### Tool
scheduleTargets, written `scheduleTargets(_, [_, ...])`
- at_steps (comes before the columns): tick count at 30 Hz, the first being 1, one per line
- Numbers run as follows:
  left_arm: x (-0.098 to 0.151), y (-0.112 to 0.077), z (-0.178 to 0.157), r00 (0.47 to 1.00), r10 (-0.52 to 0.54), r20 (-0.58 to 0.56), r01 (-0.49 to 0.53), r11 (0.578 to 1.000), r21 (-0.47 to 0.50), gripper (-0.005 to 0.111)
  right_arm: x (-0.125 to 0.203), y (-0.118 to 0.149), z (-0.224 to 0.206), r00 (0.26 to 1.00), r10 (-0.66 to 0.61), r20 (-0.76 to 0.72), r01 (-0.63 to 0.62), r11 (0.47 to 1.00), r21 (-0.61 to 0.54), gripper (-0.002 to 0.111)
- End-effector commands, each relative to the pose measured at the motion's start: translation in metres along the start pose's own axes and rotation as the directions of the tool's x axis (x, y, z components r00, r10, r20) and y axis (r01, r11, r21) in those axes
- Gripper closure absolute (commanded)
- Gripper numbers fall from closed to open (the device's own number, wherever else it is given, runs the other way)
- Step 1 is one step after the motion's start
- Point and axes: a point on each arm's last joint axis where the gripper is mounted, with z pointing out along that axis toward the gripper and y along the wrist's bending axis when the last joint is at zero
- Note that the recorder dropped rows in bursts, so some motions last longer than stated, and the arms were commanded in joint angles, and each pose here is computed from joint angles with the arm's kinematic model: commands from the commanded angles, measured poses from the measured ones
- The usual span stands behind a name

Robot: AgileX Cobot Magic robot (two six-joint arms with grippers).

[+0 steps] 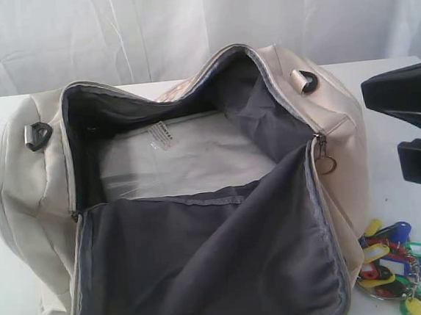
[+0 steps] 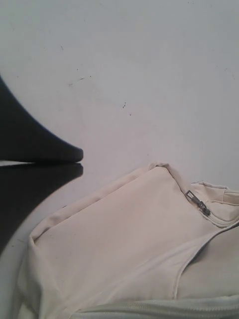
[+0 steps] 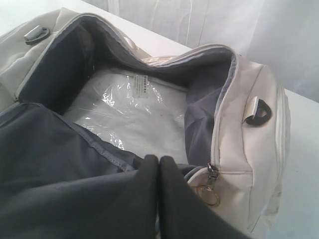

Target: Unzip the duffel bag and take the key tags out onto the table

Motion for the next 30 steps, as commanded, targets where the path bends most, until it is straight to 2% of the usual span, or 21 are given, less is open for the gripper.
scheduleTargets(1, [0.000, -0.001, 0.000, 1.000, -0.013, 0.009, 0.013, 1.000, 0.009, 0.107, 0.001, -0.001, -0.001, 1.000, 0.005, 0.002, -0.005, 1.000, 0.005, 0.108])
scheduleTargets(25, [0.000, -0.001, 0.000, 1.000, -0.011, 0.009, 0.011, 1.000, 0.009, 0.107, 0.001, -0.001, -0.001, 1.000, 0.005, 0.004, -0.005, 1.000, 0.006, 0.108])
scheduleTargets(30, [0.000, -0.001, 0.000, 1.000, -0.011, 0.009, 0.011, 1.000, 0.009, 0.107, 0.000, -0.005, -0.020, 0.997, 0.019, 0.071, -0.023, 0.998, 0.053, 0.108])
